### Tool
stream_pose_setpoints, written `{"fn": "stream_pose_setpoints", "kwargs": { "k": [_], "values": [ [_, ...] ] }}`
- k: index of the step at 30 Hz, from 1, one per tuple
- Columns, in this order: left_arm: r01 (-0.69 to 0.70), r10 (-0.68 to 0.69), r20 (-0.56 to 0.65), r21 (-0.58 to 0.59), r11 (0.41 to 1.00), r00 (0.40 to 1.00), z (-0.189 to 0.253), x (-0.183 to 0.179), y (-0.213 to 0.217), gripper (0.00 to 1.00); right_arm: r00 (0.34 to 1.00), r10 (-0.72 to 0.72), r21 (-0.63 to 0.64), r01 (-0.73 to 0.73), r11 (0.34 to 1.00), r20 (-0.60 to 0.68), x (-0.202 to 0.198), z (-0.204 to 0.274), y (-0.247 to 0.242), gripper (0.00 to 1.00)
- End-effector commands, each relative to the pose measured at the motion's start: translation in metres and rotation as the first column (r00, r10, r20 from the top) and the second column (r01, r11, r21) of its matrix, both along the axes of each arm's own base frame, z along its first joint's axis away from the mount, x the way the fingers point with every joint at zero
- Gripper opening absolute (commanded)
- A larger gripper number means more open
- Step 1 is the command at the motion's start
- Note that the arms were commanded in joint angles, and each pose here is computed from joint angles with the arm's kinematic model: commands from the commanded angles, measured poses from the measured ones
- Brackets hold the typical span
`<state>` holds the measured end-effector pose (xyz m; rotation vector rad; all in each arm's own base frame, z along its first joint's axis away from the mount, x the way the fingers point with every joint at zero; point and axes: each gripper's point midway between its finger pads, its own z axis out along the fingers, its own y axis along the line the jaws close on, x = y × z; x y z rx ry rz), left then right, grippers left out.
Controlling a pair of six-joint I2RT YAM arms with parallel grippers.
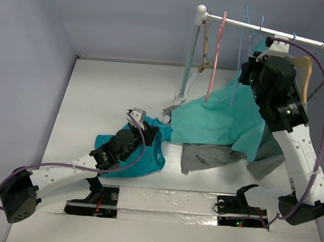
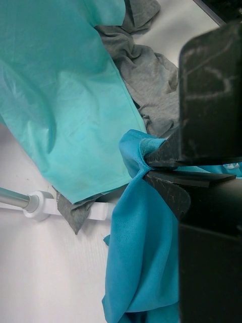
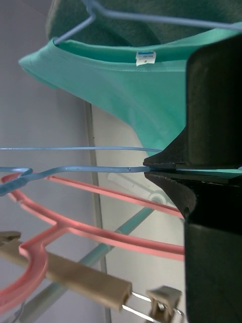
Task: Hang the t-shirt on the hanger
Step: Pick up the hanger from the clothesline, then place the T-shirt on the hanger.
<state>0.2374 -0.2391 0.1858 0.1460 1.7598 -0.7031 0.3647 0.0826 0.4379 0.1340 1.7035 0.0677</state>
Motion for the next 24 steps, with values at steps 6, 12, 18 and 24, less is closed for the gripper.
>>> {"fn": "stream_pose_setpoints", "kwargs": {
  "k": [6,12,18,24],
  "values": [
    [-0.002,0.005,0.036,-0.076,0.997,0.999,0.021,0.005,-0.005,0.0,0.997,0.074,0.051,-0.076,0.996,0.035,-0.032,-0.013,0.001,0.0],
    [-0.009,0.012,0.036,-0.087,0.996,0.999,0.03,0.012,-0.008,0.0,0.977,0.213,0.173,-0.208,0.963,-0.013,-0.073,-0.059,0.018,0.0],
    [-0.025,0.028,0.03,-0.096,0.995,0.999,0.038,0.031,-0.009,0.0,0.868,0.492,0.364,-0.436,0.823,-0.074,-0.135,-0.135,0.065,0.0],
    [-0.077,0.079,0.012,-0.085,0.993,0.997,0.038,0.061,-0.001,0.0,0.714,0.692,0.471,-0.575,0.669,-0.111,-0.192,-0.181,0.099,0.0]
  ]
}}
